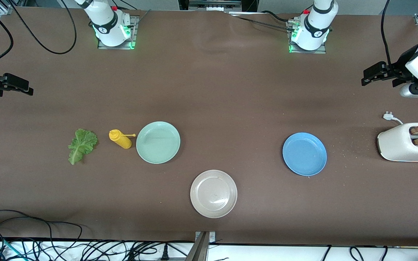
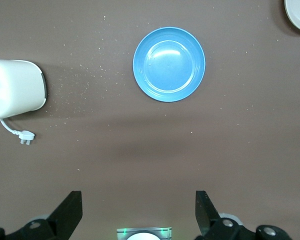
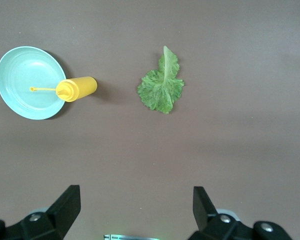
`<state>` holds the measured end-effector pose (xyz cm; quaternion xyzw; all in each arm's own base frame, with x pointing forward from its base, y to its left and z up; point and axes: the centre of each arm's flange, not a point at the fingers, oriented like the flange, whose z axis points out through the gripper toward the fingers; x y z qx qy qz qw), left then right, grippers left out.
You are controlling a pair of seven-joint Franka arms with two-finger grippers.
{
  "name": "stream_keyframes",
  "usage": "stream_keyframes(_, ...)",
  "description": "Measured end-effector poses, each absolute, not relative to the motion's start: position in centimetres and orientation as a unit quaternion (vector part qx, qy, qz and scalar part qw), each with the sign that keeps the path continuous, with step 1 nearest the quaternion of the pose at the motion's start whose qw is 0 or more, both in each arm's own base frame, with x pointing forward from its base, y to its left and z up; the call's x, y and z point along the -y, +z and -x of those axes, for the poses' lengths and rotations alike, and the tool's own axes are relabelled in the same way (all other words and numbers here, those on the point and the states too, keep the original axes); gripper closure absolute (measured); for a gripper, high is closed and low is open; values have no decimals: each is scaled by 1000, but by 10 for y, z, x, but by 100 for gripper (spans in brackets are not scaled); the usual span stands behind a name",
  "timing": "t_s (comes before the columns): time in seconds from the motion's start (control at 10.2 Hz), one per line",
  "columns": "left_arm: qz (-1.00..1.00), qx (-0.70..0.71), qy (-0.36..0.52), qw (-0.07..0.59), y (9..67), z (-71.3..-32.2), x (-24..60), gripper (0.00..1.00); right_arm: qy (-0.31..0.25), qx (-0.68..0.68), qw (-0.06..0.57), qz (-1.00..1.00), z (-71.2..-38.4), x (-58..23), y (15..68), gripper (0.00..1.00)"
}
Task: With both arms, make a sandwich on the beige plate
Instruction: 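Move the left gripper over the toaster slots above the toast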
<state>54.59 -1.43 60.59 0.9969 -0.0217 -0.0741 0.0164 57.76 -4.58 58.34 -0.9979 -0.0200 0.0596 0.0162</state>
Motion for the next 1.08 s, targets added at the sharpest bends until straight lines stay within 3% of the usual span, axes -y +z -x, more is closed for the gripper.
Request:
stream_keyframes(0.39,-992,103,-75,-9,604,-554,-5,0,60,20,16,998,-578,46,583,0)
stream_keyframes(1.08,-972,214,-98,15,571,-574,-66,0,60,20,16,998,-578,46,583,0)
